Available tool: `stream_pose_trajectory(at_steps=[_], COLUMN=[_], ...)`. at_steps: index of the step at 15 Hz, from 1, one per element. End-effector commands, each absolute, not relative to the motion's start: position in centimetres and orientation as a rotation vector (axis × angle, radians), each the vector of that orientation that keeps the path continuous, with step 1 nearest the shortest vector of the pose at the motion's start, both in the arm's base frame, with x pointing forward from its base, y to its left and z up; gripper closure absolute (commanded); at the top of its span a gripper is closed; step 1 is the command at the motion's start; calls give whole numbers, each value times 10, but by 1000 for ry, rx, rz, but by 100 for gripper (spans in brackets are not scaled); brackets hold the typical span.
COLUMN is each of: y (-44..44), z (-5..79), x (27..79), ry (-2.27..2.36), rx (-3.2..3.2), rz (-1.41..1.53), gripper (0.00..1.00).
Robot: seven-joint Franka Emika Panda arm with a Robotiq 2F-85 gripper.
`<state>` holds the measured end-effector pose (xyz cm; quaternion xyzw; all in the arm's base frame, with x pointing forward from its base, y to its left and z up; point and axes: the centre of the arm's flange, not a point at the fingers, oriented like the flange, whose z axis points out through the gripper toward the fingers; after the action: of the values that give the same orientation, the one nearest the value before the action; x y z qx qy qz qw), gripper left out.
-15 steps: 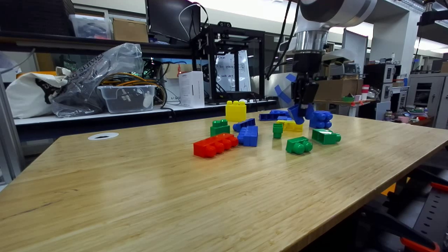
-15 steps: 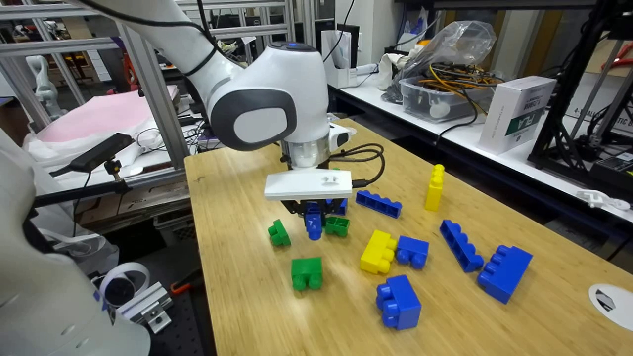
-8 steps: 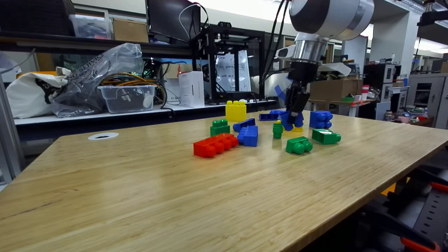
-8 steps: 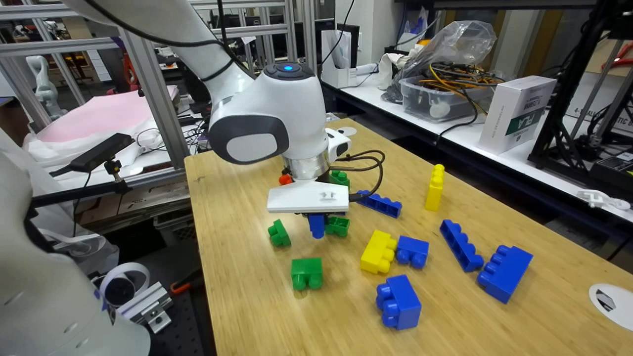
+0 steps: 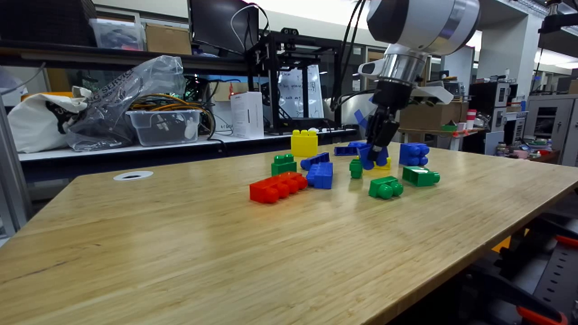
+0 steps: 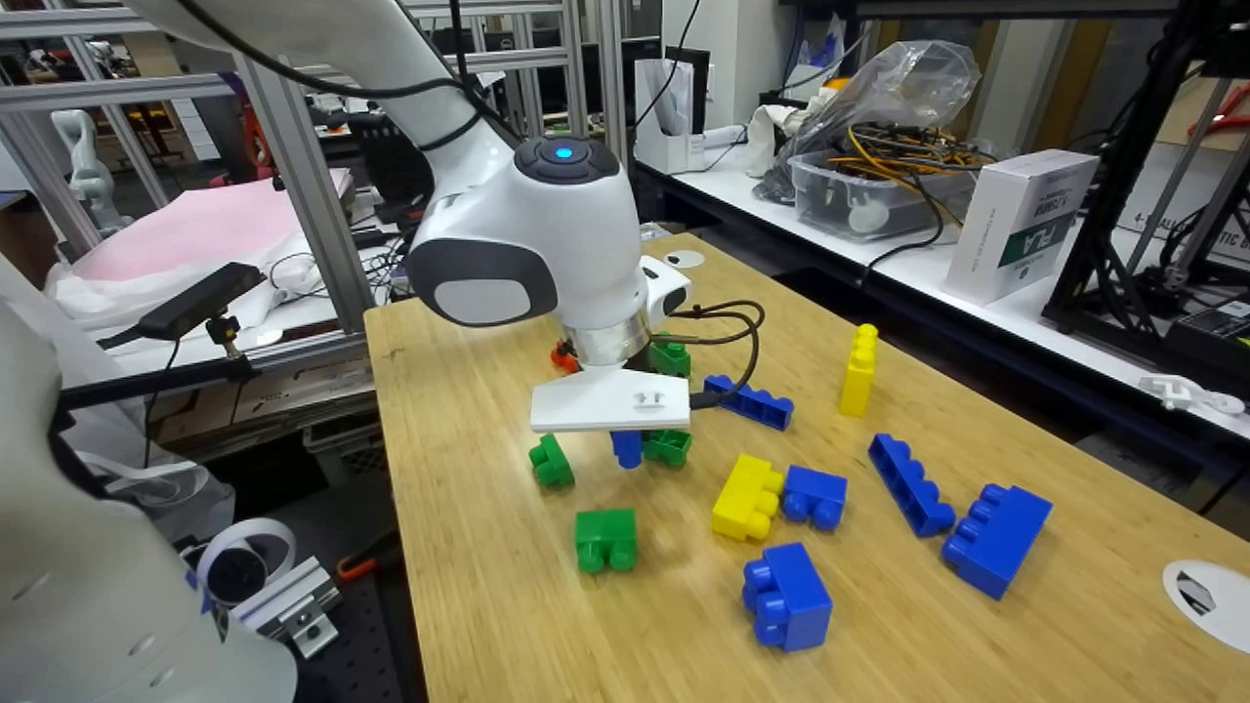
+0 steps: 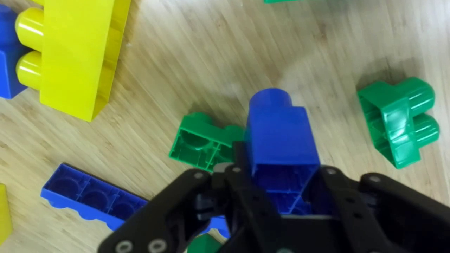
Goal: Separate the Legos that are joined together
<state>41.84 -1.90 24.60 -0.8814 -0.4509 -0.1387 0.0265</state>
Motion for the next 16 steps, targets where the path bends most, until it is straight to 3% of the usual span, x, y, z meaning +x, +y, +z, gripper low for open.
stream_pose_trajectory(at_steps=[1, 10, 16], y=[-22, -16, -14], z=[235, 245, 253], x=[419, 430, 412], ry=[-1413, -1558, -1627], rx=[-2710, -2638, -2532], rz=[-481, -647, -559], gripper=[89, 89, 89])
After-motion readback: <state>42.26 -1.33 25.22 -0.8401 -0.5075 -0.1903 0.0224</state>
